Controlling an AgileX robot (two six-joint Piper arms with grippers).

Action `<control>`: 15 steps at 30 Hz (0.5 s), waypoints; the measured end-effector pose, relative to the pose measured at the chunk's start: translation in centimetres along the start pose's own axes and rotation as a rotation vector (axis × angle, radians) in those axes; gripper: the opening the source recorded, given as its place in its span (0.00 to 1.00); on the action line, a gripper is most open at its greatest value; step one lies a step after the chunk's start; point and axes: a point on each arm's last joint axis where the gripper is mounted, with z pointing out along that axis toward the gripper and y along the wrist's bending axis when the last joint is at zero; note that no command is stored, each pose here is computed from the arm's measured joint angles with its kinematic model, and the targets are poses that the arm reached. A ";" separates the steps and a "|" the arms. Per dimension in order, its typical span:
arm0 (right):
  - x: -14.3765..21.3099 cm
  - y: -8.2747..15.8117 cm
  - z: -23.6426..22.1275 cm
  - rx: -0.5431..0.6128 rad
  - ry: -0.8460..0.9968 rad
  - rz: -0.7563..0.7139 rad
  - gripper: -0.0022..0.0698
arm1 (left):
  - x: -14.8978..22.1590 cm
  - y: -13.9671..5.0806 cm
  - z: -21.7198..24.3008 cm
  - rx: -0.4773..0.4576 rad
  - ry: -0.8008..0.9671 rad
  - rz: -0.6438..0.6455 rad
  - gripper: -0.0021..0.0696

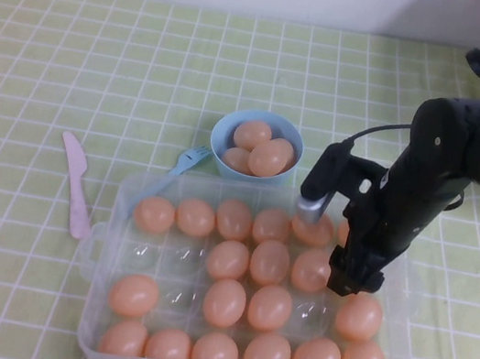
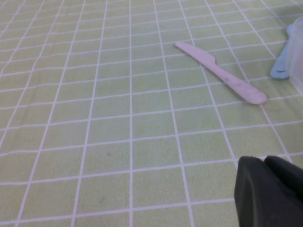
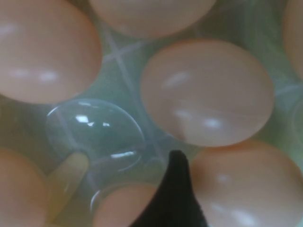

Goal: Take an egg out of the egg box
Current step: Pick up the egg from the plastic box

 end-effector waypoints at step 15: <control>0.1 -0.3 0.9 0.005 0.043 0.032 0.65 | 0.0 0.0 0.0 -0.003 0.000 0.007 0.02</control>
